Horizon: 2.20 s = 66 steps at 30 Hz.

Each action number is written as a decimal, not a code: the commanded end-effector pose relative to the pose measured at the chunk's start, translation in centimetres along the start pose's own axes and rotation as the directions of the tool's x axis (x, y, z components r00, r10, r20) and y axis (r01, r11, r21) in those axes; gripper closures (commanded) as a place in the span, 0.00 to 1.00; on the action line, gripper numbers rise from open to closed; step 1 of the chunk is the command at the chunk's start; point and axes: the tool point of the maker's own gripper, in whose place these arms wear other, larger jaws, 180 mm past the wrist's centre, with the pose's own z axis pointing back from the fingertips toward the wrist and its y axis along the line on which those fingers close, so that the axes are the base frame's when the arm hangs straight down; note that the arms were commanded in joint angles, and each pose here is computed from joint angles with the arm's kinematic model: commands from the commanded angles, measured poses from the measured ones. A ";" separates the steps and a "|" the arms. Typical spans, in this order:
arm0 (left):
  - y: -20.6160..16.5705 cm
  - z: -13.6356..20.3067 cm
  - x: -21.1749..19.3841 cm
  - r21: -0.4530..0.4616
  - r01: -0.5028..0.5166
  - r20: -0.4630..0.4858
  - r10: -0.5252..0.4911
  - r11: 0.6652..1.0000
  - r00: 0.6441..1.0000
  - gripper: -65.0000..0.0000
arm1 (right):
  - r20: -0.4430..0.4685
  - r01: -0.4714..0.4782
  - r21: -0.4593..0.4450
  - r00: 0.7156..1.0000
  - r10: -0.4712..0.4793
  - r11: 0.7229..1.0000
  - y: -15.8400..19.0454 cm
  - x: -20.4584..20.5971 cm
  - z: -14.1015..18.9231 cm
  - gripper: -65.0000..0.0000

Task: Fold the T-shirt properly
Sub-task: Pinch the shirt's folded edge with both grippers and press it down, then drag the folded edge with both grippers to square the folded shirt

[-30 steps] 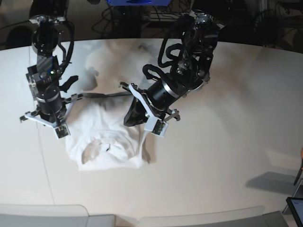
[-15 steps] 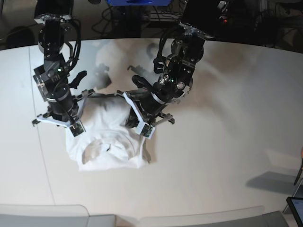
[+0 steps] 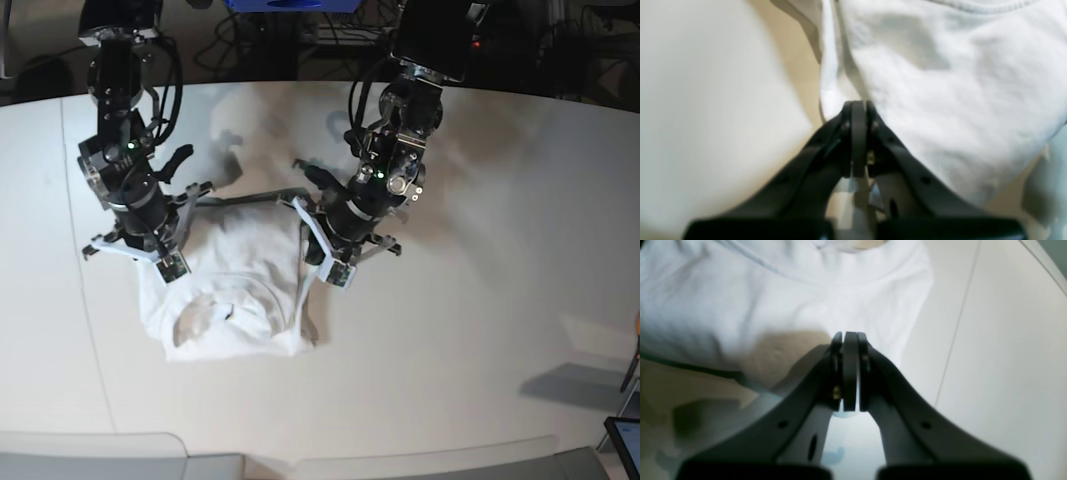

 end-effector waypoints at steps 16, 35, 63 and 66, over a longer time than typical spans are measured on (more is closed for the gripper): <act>-3.7 -1.5 7.6 -0.078 -0.044 0.162 0.056 0.996 0.985 1.00 | 0.037 0.002 -0.017 0.999 -0.001 1.000 -0.9 1.3 -0.2 0.98; 3.7 -4.9 4.7 0.053 -0.116 0.113 0.110 0.992 0.988 1.00 | -0.110 0.005 0.042 0.994 0.000 0.999 0.6 -4.0 -2.4 0.98; -7.3 -0.8 8.7 -0.146 -0.041 0.212 0.072 0.988 0.975 1.00 | -0.065 0.012 0.000 0.998 -0.012 1.000 -2.5 -0.1 -5.6 0.98; -7.4 -1.1 7.0 -0.145 -0.046 0.169 0.070 0.988 0.983 1.00 | -0.082 0.016 0.029 0.997 -0.013 0.999 -1.7 -1.1 -6.6 0.98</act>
